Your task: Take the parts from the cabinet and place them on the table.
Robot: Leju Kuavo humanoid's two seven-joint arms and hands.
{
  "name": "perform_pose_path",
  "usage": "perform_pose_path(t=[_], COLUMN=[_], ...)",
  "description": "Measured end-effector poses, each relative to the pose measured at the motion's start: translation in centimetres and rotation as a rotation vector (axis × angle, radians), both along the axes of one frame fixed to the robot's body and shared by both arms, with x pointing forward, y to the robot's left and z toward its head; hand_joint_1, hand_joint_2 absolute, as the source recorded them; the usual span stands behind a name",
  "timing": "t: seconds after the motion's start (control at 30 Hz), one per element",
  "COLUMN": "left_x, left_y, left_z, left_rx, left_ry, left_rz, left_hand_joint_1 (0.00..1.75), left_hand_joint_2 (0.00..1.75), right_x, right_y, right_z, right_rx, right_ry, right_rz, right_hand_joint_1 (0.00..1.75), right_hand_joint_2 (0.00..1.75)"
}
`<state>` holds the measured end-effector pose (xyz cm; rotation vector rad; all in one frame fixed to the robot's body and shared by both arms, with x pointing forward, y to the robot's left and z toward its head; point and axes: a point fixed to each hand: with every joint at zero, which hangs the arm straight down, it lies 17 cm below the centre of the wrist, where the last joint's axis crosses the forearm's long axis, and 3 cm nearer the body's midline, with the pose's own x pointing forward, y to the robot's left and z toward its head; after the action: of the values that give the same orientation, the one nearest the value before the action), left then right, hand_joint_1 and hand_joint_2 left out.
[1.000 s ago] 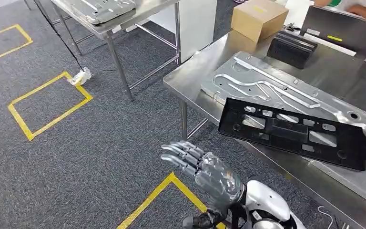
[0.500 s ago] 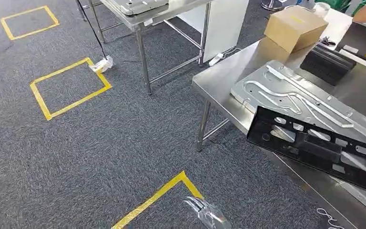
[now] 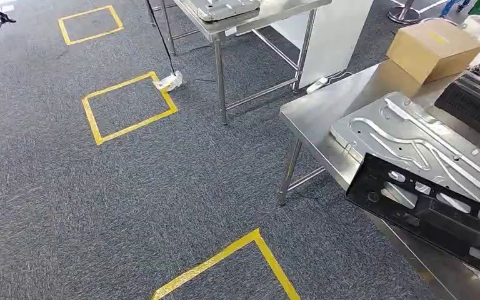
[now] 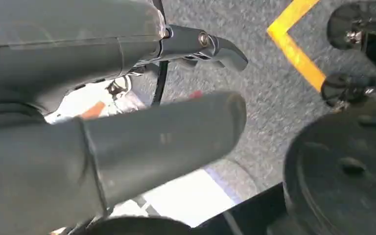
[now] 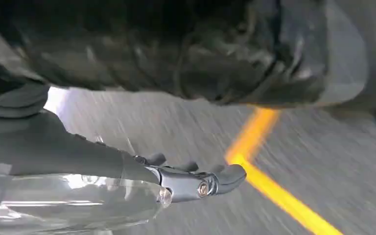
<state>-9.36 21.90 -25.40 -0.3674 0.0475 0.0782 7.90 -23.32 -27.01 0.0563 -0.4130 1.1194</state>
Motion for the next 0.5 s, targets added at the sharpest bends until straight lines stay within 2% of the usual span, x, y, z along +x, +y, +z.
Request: perform_pose_path(t=[0.07,0.17,0.27,0.5], left_x=[1.3,2.2,3.1,3.1], left_y=[0.7,1.2,1.3,1.3], left_z=[-0.3,-0.5,-0.6,-0.6], left_rx=[0.028,0.052,0.056,0.052], left_ry=[-0.054,-0.092,-0.104,-0.104], left_rz=[-0.006,-0.001,0.004,0.016], left_hand_joint_1=[0.0,0.0,0.0,0.0], left_hand_joint_2=[1.75,1.75,1.75,1.75], right_x=[-2.3,-2.3,-1.3,-0.8], right_y=[-1.2,-1.2,0.2,2.3], right_z=[-0.5,-0.5,-0.2,0.1], right_rx=[-0.004,0.018,0.068,0.129], right_ry=[0.119,0.172,0.16,0.139], right_rz=[-0.16,-0.35,-0.416,-0.445], right_hand_joint_1=[0.0,0.0,0.0,0.0], right_hand_joint_2=[0.0,0.0,0.0,0.0])
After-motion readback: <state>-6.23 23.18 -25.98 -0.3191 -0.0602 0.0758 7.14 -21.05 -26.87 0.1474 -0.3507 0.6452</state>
